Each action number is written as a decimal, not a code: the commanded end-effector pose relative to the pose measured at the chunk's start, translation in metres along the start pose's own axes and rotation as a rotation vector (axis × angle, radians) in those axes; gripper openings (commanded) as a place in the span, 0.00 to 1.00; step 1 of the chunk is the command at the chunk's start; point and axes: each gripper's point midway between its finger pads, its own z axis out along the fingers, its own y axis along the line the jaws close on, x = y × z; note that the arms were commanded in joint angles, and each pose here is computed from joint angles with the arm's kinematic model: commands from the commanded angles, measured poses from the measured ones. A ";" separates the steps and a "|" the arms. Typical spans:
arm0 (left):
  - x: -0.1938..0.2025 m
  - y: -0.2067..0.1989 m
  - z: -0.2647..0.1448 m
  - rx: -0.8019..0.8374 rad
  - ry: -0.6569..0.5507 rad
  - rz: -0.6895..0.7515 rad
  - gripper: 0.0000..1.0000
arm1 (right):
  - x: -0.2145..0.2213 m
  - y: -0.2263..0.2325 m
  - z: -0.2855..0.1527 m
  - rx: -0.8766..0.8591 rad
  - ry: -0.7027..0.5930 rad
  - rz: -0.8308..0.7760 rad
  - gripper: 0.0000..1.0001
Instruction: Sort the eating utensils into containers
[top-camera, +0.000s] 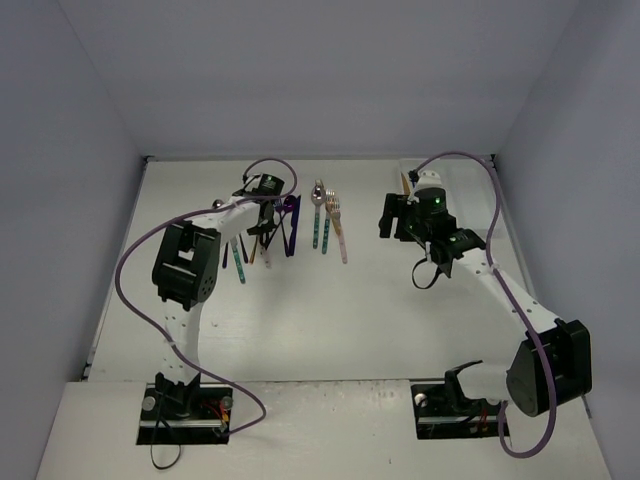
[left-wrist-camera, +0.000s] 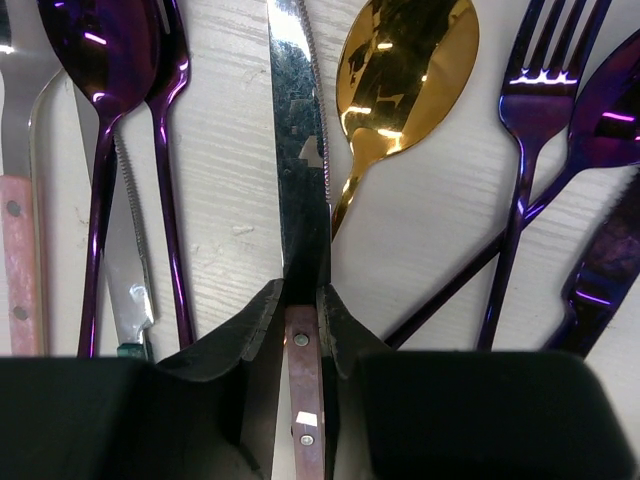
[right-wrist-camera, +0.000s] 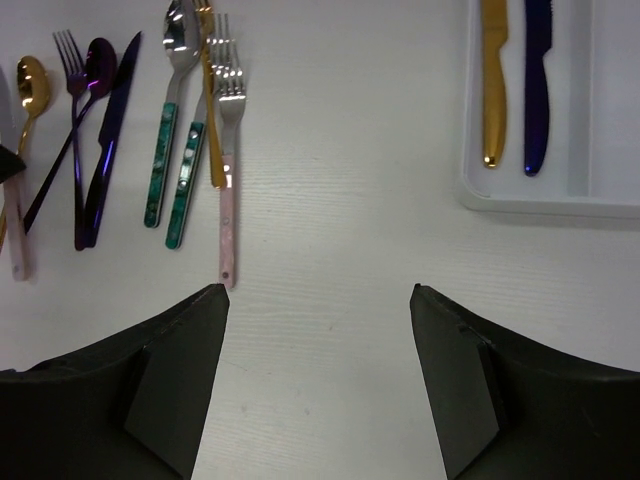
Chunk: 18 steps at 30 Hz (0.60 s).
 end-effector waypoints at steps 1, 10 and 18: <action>-0.059 -0.003 -0.057 0.062 -0.126 -0.098 0.00 | -0.034 0.049 -0.015 -0.148 -0.104 -0.036 0.71; -0.078 -0.022 -0.134 0.248 -0.172 -0.204 0.00 | -0.020 0.165 -0.036 -0.461 -0.083 -0.116 0.71; -0.088 -0.039 -0.224 0.421 -0.279 -0.239 0.00 | -0.024 0.223 -0.047 -0.643 -0.082 -0.013 0.73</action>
